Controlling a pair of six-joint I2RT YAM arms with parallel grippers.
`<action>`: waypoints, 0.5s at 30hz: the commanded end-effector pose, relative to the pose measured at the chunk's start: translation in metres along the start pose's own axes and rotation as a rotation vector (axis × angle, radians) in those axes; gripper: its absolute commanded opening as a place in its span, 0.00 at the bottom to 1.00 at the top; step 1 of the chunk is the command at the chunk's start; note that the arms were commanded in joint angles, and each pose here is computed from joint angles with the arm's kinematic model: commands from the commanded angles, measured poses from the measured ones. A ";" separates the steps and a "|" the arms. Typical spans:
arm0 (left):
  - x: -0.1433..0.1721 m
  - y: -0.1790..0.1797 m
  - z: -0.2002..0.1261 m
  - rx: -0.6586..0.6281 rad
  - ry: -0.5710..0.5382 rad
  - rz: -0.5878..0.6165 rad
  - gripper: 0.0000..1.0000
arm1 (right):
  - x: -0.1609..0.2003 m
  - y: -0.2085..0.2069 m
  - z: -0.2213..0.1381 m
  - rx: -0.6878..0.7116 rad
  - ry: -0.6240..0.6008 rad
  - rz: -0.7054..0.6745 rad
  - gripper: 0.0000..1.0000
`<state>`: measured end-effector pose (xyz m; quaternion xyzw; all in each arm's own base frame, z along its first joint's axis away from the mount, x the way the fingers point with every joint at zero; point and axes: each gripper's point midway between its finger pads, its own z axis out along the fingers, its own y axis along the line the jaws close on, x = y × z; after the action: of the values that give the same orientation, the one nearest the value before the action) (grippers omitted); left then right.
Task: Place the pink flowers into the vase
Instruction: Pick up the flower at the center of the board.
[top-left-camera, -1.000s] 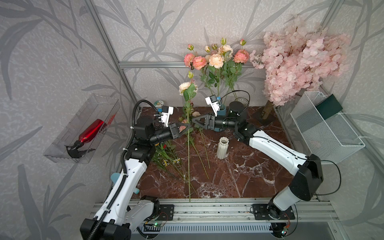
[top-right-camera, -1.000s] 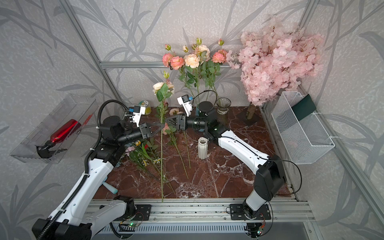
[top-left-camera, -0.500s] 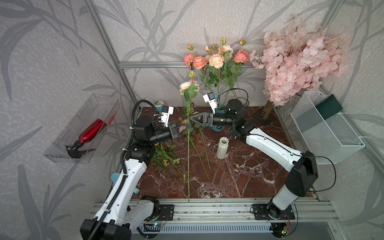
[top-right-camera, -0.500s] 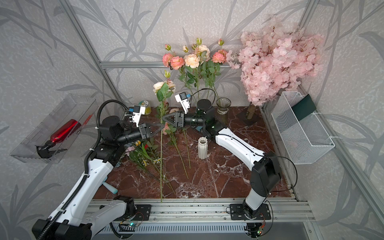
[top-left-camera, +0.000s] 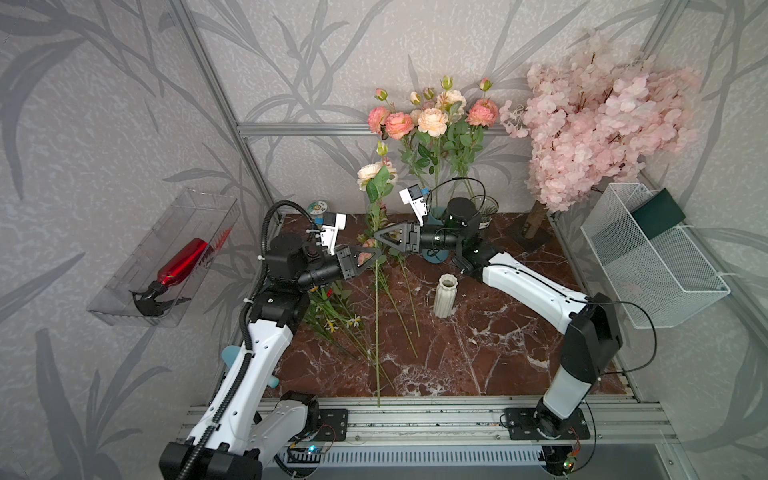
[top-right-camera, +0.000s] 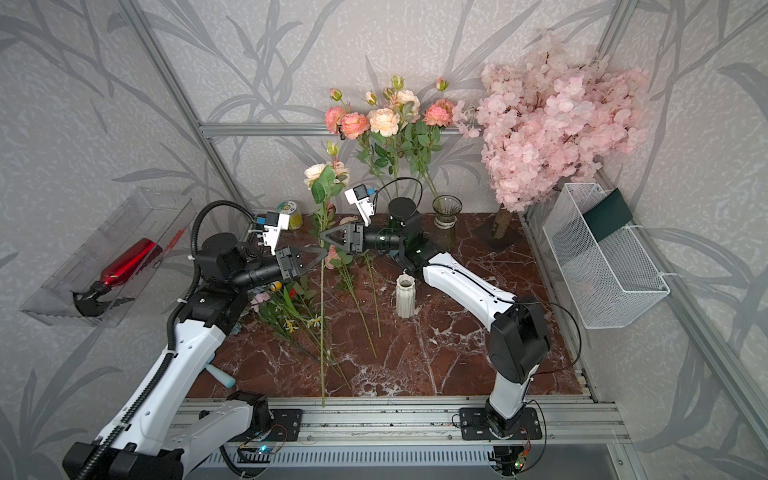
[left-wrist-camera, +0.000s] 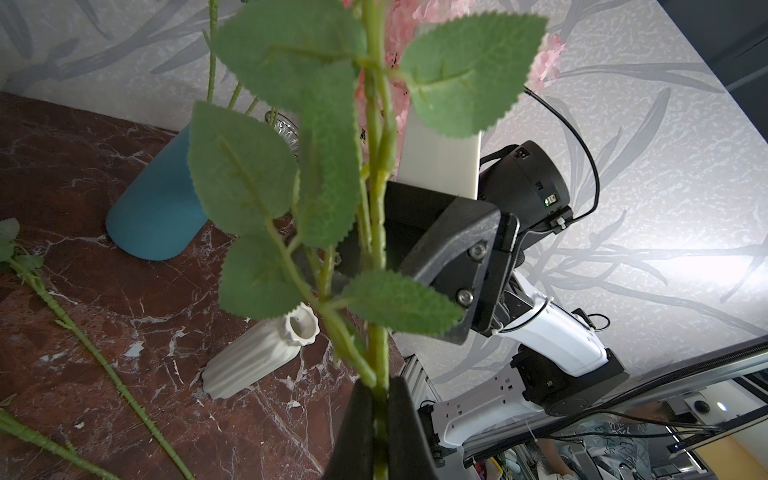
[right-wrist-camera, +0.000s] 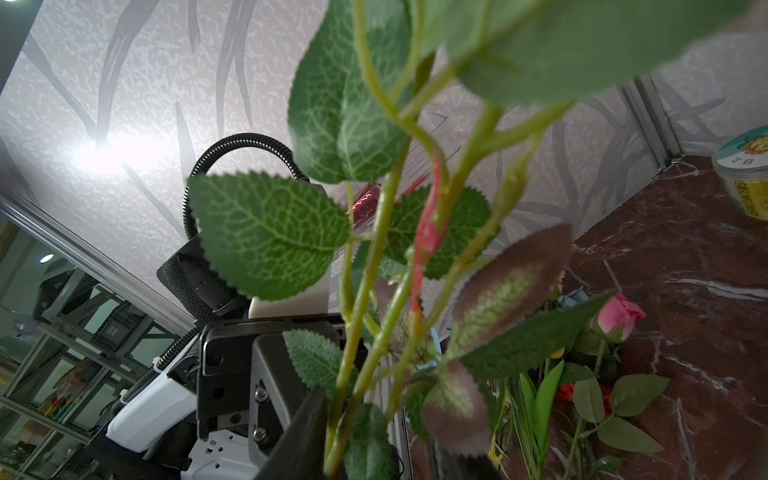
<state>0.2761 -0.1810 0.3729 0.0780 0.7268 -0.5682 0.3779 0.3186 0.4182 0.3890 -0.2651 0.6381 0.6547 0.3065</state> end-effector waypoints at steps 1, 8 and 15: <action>-0.002 -0.013 -0.003 0.043 -0.007 0.039 0.00 | -0.013 0.018 0.002 -0.072 -0.017 -0.035 0.40; 0.002 -0.009 -0.001 0.038 0.001 0.027 0.00 | -0.016 0.029 0.003 -0.142 -0.019 -0.023 0.38; 0.003 -0.009 -0.002 0.028 0.001 0.034 0.00 | -0.016 0.035 0.000 -0.157 -0.017 -0.033 0.19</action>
<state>0.2752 -0.1823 0.3707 0.0789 0.7266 -0.5698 0.3757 0.3141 0.4220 0.3963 -0.2647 0.6152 0.6884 0.2784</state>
